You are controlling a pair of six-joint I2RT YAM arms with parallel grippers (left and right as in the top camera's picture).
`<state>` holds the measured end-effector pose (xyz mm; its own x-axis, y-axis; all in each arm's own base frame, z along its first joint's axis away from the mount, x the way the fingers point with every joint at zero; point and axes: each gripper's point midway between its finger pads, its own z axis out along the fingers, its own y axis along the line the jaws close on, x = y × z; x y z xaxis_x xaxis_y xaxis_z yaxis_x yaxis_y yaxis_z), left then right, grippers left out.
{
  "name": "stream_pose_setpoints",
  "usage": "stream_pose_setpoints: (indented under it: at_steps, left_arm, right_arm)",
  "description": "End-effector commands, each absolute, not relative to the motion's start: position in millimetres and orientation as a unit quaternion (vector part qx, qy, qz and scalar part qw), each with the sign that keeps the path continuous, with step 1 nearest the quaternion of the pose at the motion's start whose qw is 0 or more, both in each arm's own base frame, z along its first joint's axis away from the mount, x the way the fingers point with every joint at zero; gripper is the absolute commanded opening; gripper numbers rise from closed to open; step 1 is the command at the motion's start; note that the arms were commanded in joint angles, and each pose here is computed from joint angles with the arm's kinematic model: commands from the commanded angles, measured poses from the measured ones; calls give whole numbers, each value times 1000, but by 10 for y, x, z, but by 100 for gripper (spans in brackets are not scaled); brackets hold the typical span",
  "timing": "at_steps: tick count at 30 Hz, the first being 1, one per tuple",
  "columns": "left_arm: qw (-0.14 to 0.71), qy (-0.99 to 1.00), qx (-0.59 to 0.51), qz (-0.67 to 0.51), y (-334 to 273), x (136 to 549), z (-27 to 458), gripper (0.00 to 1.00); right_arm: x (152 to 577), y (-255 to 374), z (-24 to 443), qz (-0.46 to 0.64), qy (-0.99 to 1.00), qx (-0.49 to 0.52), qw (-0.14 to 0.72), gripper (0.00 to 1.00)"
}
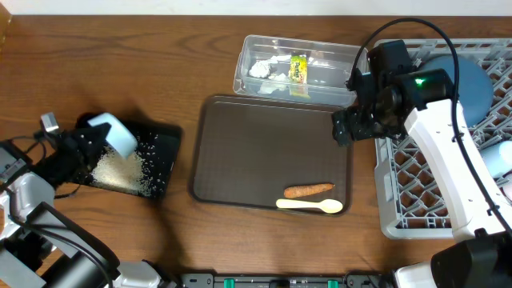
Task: Sort waste into correct bins and load items into the dishwasher rack
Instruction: 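Keep tipping the bowl to empty it, then turn it upright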
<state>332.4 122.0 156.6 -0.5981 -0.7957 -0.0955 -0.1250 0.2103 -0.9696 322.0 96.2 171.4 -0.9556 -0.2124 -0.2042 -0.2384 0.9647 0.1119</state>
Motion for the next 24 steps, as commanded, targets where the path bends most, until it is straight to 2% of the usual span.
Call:
stream_pose_setpoints:
  at_steps: [1, 2, 3, 6, 7, 9, 13, 24]
  left_arm:
    - [345, 699, -260, -570, 1157, 3329, 1852, 6]
    - [369, 690, -213, -585, 1111, 3314, 1980, 6]
    - [371, 697, -216, -575, 1127, 3338, 1949, 6]
    - [311, 713, -336, -532, 1262, 3376, 1624, 6]
    - [316, 708, -319, -545, 1228, 3369, 1686, 6]
    - [368, 692, -209, -585, 1091, 3329, 1980, 6]
    - [351, 702, -240, -572, 1107, 3363, 1879, 6]
    - [337, 697, -193, -604, 830, 3404, 2001, 6]
  right_arm:
    - [3199, 957, 1774, 65, 985, -122, 104, 99]
    - [3199, 957, 1774, 65, 985, -122, 104, 99]
    - [3199, 957, 1775, 65, 985, -122, 105, 99]
    - [3199, 957, 1775, 65, 985, -122, 105, 99]
    - [3194, 956, 1773, 65, 985, -122, 103, 99]
    - [3184, 955, 1771, 65, 985, -122, 101, 99]
    - [3185, 953, 1771, 65, 985, -122, 101, 99]
    - [3176, 952, 1769, 65, 985, -122, 100, 99]
